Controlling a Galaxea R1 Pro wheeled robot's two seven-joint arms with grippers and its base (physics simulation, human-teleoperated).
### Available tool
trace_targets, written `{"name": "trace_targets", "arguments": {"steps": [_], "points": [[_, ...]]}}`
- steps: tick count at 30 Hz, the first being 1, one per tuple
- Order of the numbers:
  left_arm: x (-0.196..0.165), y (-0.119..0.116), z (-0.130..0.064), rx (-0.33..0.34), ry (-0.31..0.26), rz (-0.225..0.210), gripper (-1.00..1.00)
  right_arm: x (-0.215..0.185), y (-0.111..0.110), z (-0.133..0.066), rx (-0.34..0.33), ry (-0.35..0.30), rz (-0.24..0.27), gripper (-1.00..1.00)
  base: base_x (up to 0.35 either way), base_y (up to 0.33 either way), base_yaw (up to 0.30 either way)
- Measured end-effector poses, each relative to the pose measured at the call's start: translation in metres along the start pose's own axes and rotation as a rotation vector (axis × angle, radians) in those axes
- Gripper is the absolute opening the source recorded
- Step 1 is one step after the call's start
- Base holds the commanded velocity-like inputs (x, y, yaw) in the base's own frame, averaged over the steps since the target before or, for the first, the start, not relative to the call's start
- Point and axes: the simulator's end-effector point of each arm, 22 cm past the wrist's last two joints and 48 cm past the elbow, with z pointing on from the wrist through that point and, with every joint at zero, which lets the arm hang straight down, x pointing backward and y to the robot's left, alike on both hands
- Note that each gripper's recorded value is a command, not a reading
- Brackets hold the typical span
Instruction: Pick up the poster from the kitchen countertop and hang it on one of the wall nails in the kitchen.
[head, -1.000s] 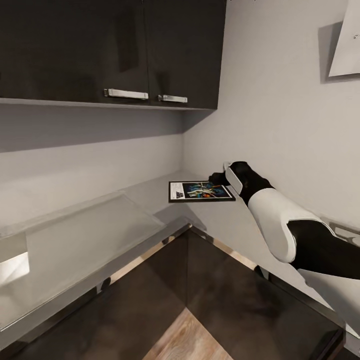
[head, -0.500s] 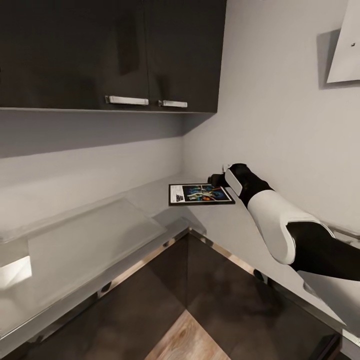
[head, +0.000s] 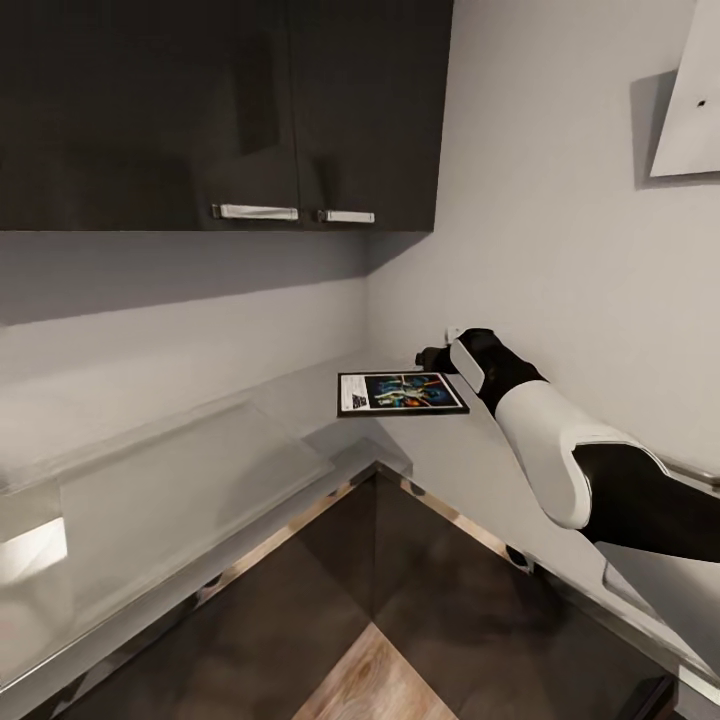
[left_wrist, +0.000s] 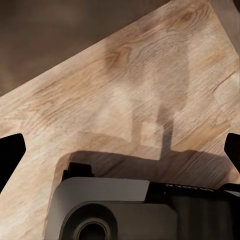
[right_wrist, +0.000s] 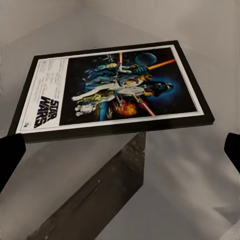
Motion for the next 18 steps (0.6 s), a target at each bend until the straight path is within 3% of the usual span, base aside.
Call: {"name": "trace_targets", "arguments": {"steps": [10, 18], "points": [[-0.001, 0.002, 0.0, -0.002, -0.004, 0.002, 1.0, 0.026, -0.001, 0.008, 0.002, 0.048, -0.002, 1.0, 0.008, 0.0, 0.0], [0.0, 0.002, -0.001, -0.002, -0.002, 0.003, 1.0, 0.033, -0.001, 0.01, 0.003, 0.06, -0.003, 1.0, 0.219, 0.0, 0.0]]}}
